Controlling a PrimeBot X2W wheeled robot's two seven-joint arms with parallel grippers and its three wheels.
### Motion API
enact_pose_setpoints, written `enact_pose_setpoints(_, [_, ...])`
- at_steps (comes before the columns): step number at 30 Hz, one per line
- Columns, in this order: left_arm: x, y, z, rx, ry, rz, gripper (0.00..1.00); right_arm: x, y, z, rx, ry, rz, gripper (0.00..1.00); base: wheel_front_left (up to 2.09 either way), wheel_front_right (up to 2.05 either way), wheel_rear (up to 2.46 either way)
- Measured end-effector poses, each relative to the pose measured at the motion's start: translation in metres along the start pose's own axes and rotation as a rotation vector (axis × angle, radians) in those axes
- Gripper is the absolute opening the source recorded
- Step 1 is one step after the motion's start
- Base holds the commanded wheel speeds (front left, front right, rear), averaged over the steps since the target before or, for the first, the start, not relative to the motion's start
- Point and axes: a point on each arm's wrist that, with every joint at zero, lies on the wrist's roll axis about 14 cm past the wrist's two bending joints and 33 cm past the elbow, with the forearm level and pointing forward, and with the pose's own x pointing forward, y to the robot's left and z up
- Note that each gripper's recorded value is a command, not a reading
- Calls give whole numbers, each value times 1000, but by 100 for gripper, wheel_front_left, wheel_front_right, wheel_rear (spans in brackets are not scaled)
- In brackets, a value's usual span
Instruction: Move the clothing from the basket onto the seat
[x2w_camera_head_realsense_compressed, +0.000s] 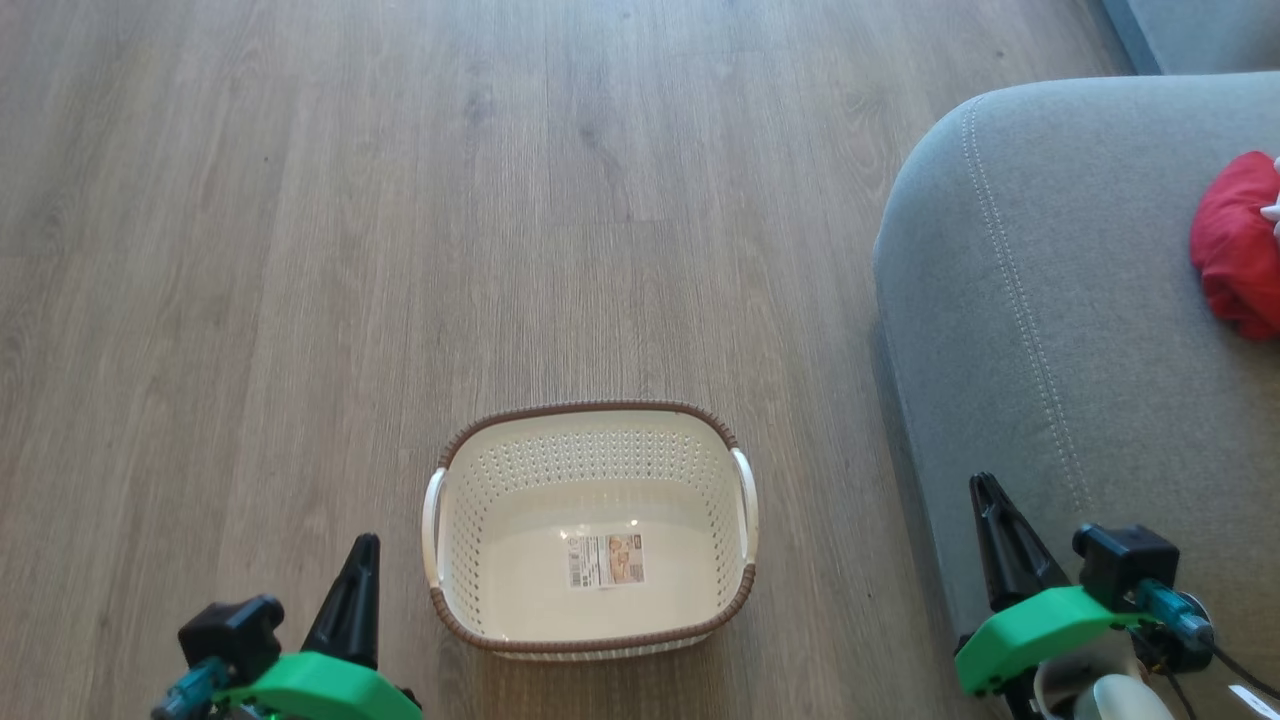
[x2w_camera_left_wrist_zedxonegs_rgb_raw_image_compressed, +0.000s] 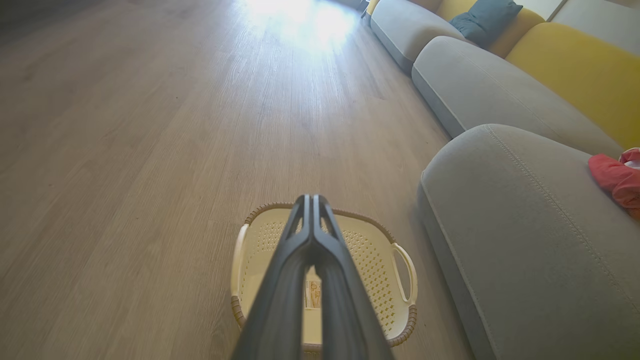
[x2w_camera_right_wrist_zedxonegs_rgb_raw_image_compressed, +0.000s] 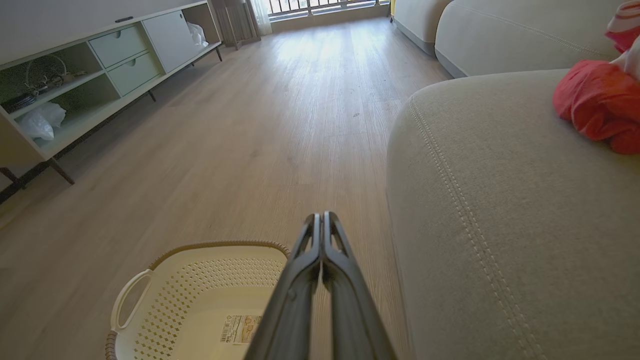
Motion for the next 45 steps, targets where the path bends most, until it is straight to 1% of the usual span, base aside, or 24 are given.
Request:
enact_pose_setpoints(23, [1, 8, 2, -241, 18, 46, 0, 0, -11, 4, 278, -7, -62, 0, 0, 0, 0])
enact_pose_setpoints(35, [6, 12, 10, -357, 2, 63, 0, 0, -16, 5, 412, -6, -88, 0, 0, 0, 0])
enact_pose_setpoints(45, [5, 15, 9, -473, 13, 76, 0, 0, -19, 6, 546, -6, -103, 0, 0, 0, 0])
